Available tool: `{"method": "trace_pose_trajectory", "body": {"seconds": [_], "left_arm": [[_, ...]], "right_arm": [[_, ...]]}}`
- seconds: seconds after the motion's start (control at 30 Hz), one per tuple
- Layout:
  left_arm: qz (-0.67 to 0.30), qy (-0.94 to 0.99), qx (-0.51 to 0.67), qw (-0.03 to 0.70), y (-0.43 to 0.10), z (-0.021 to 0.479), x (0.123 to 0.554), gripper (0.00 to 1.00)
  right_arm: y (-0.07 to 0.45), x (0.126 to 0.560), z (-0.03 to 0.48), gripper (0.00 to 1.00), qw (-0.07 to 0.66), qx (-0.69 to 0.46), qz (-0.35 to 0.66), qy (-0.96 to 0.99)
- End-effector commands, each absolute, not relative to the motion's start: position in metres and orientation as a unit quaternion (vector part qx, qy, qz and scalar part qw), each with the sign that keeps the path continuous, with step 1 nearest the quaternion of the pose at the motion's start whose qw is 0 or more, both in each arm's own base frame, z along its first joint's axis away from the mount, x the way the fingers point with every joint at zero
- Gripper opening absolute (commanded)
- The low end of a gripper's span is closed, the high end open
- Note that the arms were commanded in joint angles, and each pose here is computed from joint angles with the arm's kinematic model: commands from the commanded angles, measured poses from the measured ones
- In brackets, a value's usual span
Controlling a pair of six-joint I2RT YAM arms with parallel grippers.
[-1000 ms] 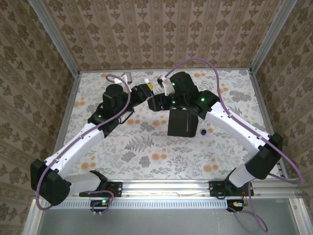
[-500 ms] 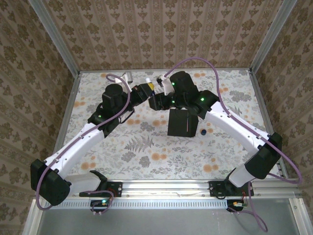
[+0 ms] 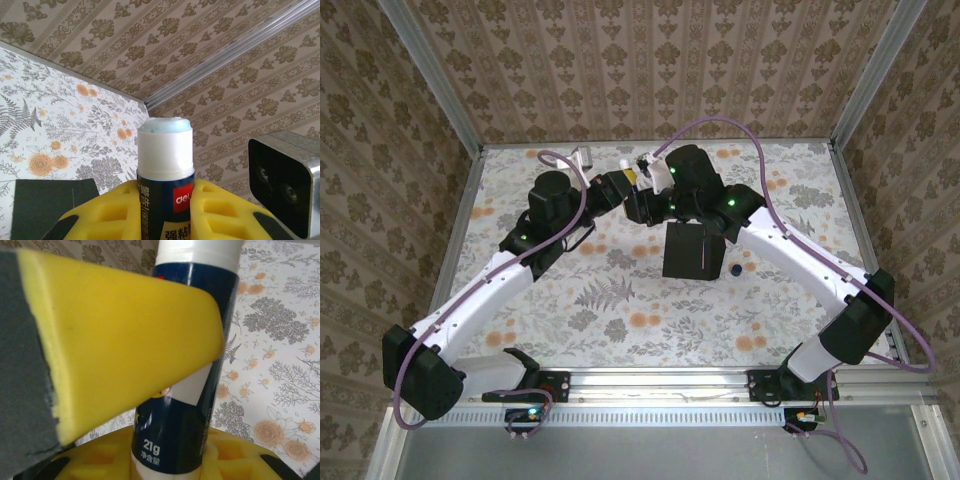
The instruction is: Place the letter into the envelope and seal it
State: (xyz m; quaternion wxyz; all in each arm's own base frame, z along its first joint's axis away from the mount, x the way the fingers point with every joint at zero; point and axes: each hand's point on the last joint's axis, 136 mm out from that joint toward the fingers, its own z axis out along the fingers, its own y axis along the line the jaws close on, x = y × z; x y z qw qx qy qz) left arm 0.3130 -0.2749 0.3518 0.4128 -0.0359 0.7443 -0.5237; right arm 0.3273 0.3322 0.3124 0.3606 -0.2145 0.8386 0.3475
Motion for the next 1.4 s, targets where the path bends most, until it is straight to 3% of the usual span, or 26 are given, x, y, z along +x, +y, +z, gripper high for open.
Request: {"method": "trace_pose_trajectory", "body": {"seconds": [0.0,0.43,0.73,1.07,1.2,1.3,1.37], "left_arm": [[-0.555,0.718,0.003,0.420,-0.283,0.374,0.301,0.00],[-0.640,0.629,0.112,0.427,-0.300,0.423,0.271,0.00],[-0.695,0.565,0.195,0.400,-0.317,0.448,0.243,0.00],[-0.701,0.555,0.219,0.391,-0.322,0.451,0.236,0.00],[-0.692,0.564,0.190,0.408,-0.315,0.447,0.249,0.00],[-0.680,0.571,0.165,0.429,-0.307,0.446,0.262,0.00],[-0.665,0.582,0.136,0.447,-0.299,0.442,0.278,0.00]], "right_arm": [[0.329,0.329,0.348,0.22,0.392,-0.210,0.396,0.803],[0.294,0.309,0.427,0.23,0.367,-0.204,0.620,0.663],[0.283,0.265,0.480,0.26,0.370,-0.272,0.654,0.602],[0.281,0.261,0.479,0.27,0.365,-0.277,0.646,0.611],[0.273,0.268,0.471,0.40,0.377,-0.258,0.625,0.633],[0.265,0.274,0.464,0.69,0.391,-0.238,0.612,0.645],[0.258,0.278,0.454,0.78,0.395,-0.216,0.607,0.654]]}}
